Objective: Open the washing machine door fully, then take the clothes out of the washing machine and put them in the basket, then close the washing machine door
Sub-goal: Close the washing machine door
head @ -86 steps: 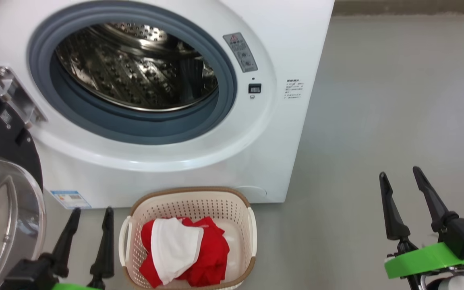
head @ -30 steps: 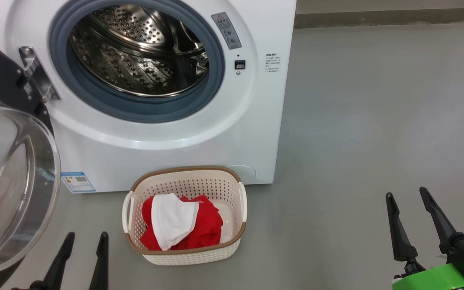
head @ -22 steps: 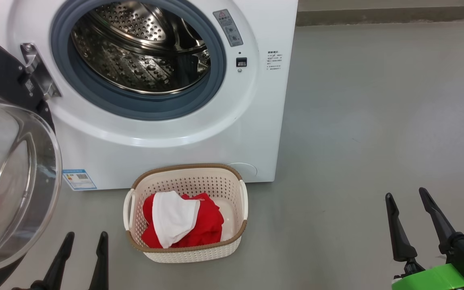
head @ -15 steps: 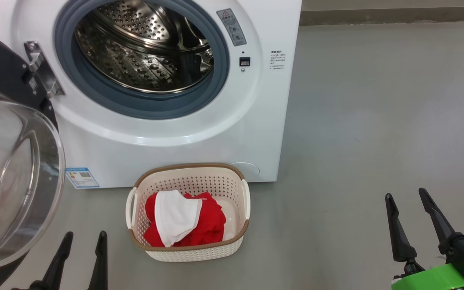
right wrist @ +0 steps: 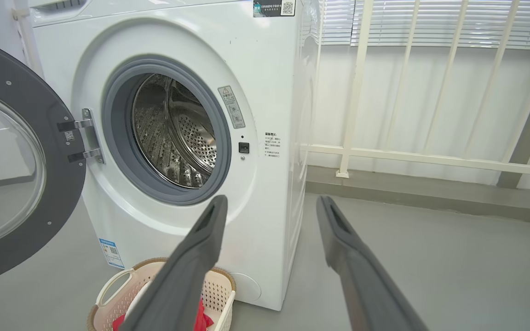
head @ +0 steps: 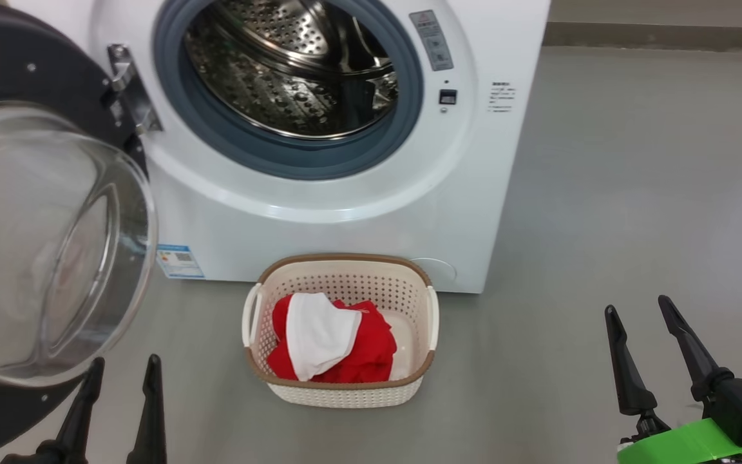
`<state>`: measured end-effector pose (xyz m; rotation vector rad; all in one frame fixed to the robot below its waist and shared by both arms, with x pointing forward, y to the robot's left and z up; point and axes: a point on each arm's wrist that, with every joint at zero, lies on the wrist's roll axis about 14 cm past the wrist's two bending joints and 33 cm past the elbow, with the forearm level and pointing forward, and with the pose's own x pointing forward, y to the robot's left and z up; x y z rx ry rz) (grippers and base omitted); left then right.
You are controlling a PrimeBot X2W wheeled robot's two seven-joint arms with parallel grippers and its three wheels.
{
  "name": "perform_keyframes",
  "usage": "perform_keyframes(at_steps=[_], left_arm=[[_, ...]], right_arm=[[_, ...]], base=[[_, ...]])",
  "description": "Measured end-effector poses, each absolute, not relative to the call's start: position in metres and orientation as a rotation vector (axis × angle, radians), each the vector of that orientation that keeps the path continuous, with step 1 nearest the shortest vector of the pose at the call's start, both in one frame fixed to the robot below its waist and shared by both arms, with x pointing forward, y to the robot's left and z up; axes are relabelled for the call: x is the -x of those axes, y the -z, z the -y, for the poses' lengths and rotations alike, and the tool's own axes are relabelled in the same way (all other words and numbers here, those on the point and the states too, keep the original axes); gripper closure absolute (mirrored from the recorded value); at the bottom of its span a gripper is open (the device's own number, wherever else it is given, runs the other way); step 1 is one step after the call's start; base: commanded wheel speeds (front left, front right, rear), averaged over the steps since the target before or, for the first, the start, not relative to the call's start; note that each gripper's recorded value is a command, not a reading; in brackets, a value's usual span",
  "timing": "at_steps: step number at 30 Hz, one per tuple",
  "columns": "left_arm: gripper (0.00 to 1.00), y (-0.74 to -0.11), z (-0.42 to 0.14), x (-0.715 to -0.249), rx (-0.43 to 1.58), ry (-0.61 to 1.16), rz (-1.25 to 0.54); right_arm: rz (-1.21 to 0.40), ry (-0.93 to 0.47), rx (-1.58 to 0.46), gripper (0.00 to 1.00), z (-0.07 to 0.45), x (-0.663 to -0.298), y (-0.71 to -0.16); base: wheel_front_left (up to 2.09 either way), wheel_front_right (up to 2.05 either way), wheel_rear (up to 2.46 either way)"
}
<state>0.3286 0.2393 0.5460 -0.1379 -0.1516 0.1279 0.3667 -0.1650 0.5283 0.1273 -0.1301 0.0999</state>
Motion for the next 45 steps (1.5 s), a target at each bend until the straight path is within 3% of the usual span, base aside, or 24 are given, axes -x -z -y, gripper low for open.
perform_keyframes(at_steps=[17, 34, 45], left_arm=[[0.0, -0.558, -0.297, -0.271, 0.111, -0.347, 0.188], [0.0, -0.565, -0.342, -0.203, 0.061, -0.579, 0.209], [0.0, -0.566, -0.351, -0.192, 0.048, -0.633, 0.21]], right_arm=[[0.136, -0.346, -0.142, 0.0, 0.08, -0.392, -0.535], [0.132, -0.604, -0.158, 0.0, -0.009, -0.388, -0.54], [0.133, -0.644, -0.16, 0.0, -0.025, -0.393, -0.54]], base=[[0.0, 0.0, 0.0], [0.0, 0.0, 0.0], [0.0, 0.0, 0.0]])
